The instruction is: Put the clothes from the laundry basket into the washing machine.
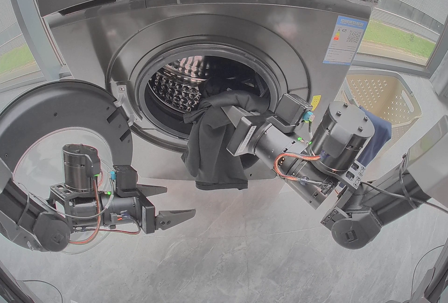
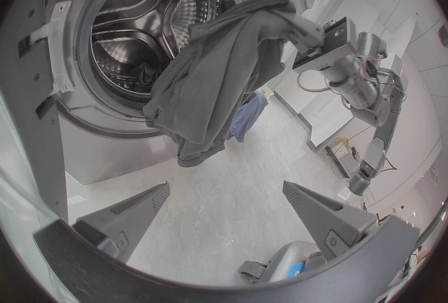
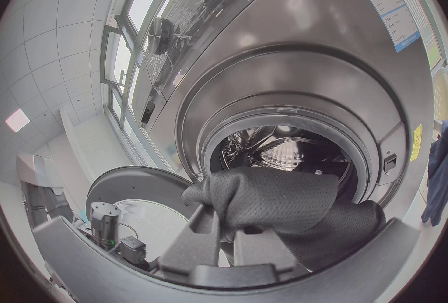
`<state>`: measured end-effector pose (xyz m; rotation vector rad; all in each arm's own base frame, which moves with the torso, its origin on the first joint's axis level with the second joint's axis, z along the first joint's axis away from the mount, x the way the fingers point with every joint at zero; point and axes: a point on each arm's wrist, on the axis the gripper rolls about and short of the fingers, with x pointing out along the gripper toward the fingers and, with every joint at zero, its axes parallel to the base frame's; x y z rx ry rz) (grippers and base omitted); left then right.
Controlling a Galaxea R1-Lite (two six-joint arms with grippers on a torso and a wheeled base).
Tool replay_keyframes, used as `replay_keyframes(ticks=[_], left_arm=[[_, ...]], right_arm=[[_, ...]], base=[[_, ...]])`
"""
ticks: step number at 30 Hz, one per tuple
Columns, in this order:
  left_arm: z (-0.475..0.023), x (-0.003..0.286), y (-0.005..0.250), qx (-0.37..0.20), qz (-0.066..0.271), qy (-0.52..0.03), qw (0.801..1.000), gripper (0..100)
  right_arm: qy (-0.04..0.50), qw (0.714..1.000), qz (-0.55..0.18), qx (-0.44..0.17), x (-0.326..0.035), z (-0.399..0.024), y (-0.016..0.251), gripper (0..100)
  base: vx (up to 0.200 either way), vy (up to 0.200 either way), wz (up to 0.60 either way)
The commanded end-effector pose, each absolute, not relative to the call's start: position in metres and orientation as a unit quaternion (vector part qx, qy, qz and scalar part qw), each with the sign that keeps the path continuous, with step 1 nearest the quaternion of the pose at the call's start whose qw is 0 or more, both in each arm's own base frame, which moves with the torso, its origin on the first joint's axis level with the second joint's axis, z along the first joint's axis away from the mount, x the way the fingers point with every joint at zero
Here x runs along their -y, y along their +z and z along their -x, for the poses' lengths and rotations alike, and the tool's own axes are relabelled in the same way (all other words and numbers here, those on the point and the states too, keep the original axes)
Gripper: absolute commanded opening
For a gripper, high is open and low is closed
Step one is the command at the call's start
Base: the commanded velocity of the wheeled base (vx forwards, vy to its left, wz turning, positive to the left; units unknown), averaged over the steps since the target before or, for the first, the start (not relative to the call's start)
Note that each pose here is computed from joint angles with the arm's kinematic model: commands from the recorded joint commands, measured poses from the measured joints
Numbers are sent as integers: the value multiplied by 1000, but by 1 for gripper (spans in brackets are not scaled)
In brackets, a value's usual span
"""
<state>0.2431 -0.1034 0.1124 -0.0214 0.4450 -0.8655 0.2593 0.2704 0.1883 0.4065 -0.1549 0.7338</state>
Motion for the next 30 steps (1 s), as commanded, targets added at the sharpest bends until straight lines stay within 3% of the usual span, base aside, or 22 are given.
replay_keyframes(ticks=[1, 17, 30], left_arm=[[-269, 114, 89, -229, 12, -414, 881, 100], [-320, 140, 60, -194, 14, -406, 893, 100], [-337, 154, 54, -168, 21, -412, 895, 100]], right_arm=[[358, 909, -199, 77, -270, -256, 190, 0], [372, 904, -198, 68, -278, -244, 185, 0], [375, 903, -199, 71, -278, -242, 185, 0]], base=[[0, 0, 0], [0, 0, 0], [0, 0, 0]])
